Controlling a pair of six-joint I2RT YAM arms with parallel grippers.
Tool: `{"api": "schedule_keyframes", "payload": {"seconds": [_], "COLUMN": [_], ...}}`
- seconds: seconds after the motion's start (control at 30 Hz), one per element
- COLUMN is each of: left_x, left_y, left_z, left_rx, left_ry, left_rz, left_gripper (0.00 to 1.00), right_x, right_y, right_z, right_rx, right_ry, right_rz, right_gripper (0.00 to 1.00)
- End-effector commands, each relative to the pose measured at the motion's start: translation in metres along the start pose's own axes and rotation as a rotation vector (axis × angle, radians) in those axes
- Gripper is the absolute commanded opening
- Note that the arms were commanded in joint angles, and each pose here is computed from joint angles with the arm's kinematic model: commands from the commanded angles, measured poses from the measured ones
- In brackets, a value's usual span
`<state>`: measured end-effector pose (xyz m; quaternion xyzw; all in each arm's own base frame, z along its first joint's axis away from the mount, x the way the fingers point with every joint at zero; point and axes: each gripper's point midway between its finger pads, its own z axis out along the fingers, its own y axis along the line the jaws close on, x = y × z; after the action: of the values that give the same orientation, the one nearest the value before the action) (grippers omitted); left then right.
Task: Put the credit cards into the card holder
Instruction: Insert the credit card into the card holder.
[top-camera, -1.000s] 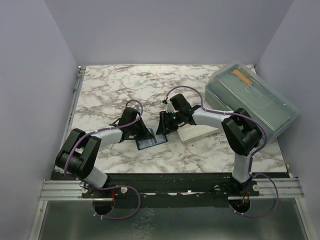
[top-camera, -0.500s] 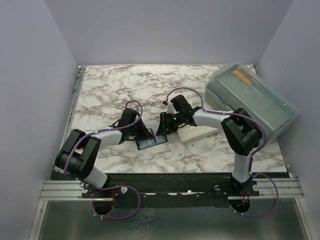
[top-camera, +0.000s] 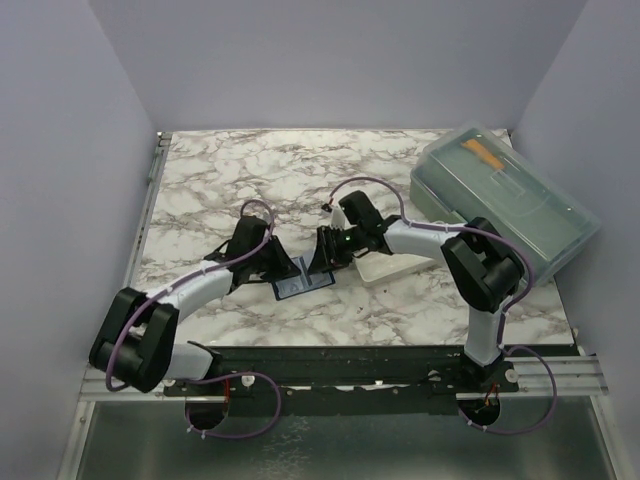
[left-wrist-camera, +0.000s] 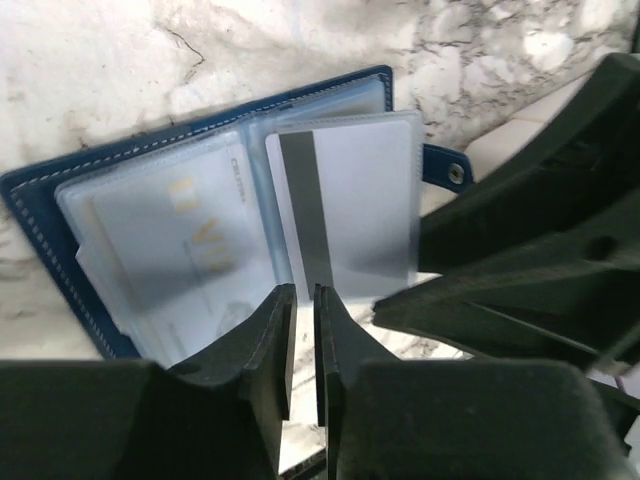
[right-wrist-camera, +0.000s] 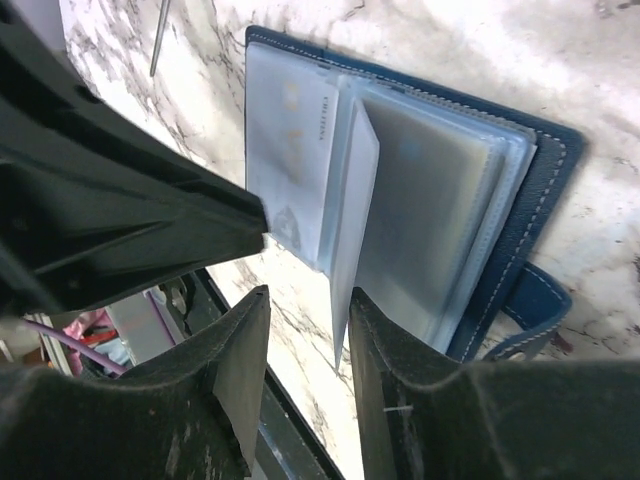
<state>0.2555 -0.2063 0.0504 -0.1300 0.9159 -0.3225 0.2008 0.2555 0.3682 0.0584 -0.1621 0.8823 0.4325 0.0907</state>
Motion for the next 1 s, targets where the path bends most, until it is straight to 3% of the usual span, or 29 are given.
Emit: {"api": "schedule_keyframes", "payload": {"seconds": [0.0,0.27,0.4,0.57,0.77,0.97], "left_x": [-0.019,-0.069,-0.082,-0.077,-0.046,-0.024], "left_y": [-0.006,0.001,-0.011,-0.032,-0.046,-0.036], "left_z": [-0.033,-0.113,-0.132,-0.117,-0.069,-0.027], "left_rx": [-0.026,-0.12,-0.103,-0.001,0.147,0.124], "left_ry": [-0.078,-0.331,-0.379,-0.288,-0.065,0.017], "left_rz": [-0.001,0.015,0.052,0.049,0.009,-0.012], "left_gripper": [0.22,0.38,0.43,0.45,0.43,0.25], "right_x": [-0.004,0.001,0.004,-0.007,-0.014,-0.014], "right_y": [0.026,0.065,0.085,0.05,0.009,-0.013], "right_z": [-0.001,0.023,0.024,0.005,-0.016,-0.014], "right_rx": [-0.054,-0.088,-0.166,-0.003,0.069,0.068], "right_ry": [-0.001,0.033,0.042,-0.021,-0.061,-0.042], "right_rz": [-0.036,-0.098,-0.129,-0.111,-0.046,-0.009], "right_gripper": [0.42,0.48,0.51,0.57,0.48,0.41]}}
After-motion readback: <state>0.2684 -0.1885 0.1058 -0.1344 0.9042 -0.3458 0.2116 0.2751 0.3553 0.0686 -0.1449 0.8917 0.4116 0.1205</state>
